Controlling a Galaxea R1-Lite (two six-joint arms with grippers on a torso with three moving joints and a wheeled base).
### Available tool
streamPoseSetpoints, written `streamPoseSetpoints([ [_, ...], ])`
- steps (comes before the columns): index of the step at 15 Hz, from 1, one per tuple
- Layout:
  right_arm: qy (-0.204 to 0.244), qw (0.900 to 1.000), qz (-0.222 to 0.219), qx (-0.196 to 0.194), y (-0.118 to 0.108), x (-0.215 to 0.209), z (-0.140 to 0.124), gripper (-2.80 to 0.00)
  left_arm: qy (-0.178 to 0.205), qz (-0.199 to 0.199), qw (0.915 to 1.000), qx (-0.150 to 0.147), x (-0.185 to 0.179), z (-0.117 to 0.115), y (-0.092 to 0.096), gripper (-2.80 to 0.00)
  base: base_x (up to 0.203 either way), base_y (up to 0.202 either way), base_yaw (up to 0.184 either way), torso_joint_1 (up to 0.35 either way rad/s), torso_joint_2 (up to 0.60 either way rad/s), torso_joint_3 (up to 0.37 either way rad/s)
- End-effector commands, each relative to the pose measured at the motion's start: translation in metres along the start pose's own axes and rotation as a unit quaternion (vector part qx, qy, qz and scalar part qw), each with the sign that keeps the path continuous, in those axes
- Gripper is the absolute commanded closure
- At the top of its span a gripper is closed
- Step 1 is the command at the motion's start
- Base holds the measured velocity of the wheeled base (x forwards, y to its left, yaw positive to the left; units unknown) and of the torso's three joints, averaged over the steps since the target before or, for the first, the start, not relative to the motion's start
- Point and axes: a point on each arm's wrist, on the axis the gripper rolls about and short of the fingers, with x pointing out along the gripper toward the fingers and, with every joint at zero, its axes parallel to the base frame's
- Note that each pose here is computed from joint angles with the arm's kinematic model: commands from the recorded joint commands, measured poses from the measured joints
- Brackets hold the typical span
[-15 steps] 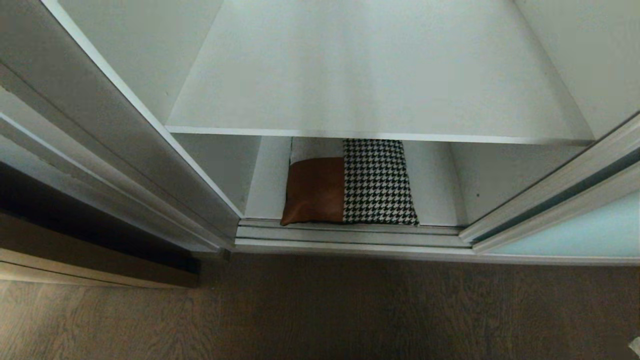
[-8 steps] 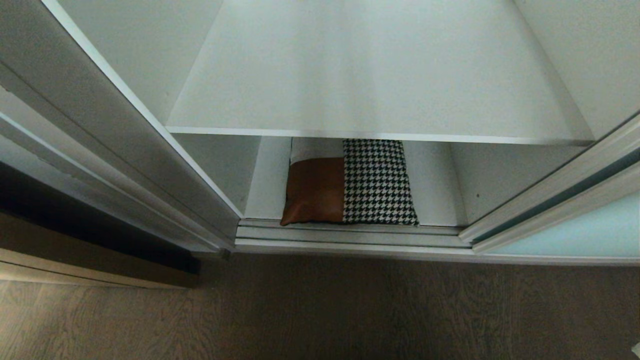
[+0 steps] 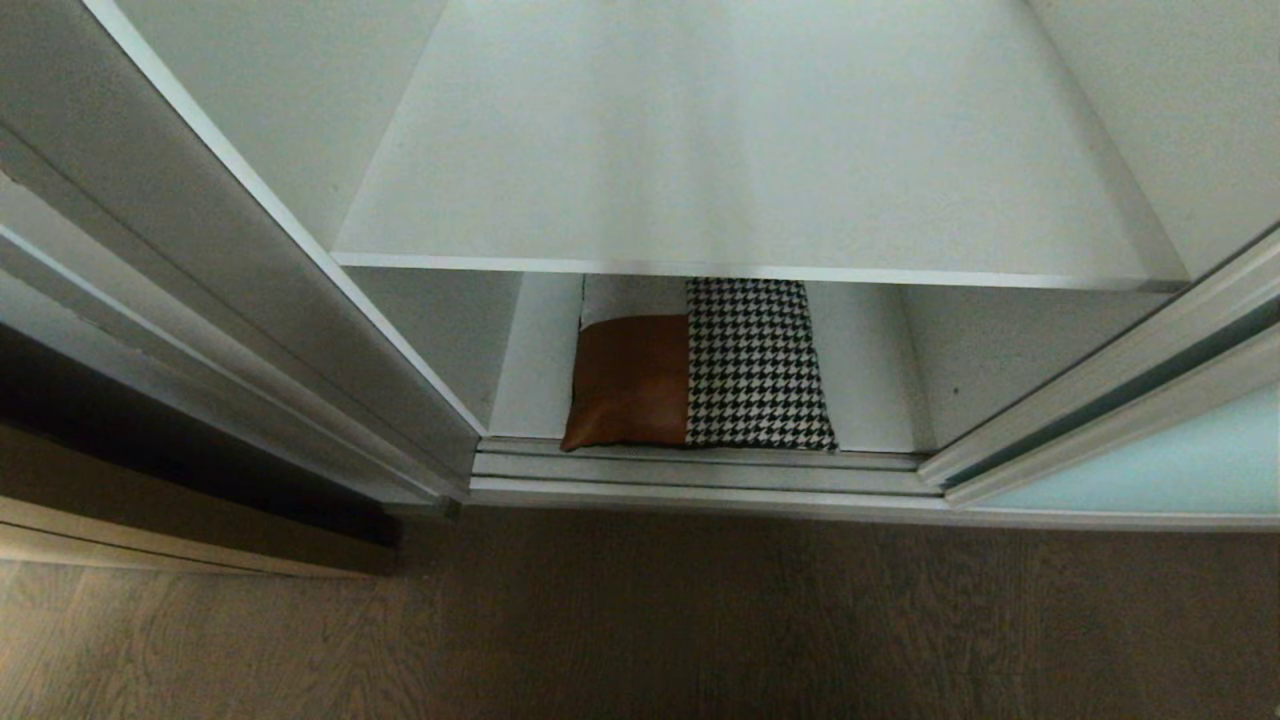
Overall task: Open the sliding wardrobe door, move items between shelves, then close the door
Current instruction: Close the door
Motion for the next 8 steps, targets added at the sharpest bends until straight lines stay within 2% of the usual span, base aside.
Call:
streamPoseSetpoints([
  [1,-0.003,1.0,-0.017,-0.011,-0.001,0.0,-0.004,0.0,0.002,0.0,1.0,-0.001,0.0,0.0,0.0,0.0,0.0,0.0,0.0,0.0,0.0,0.0],
  [3,-0.02,0.999,-0.044,-0.009,-0.003,-0.003,-0.004,0.0,0.002,0.0,1.0,0.0,0.0,0.0,0.0,0.0,0.0,0.0,0.0,0.0,0.0,0.0],
  [4,-0.032,0.999,-0.039,-0.01,-0.003,-0.007,-0.005,0.0,0.002,0.0,1.0,0.0,0.0,0.0,0.0,0.0,0.0,0.0,0.0,0.0,0.0,0.0],
  [6,-0.051,0.998,0.002,-0.023,-0.002,-0.018,-0.011,0.0,0.002,0.0,1.0,0.0,0.0,0.0,0.0,0.0,0.0,0.0,0.0,0.0,0.0,0.0],
  [8,-0.078,0.995,0.018,-0.065,-0.003,-0.029,-0.02,0.0,0.003,0.0,1.0,-0.001,0.0,0.0,0.0,0.0,0.0,0.0,0.0,0.0,0.0,0.0],
])
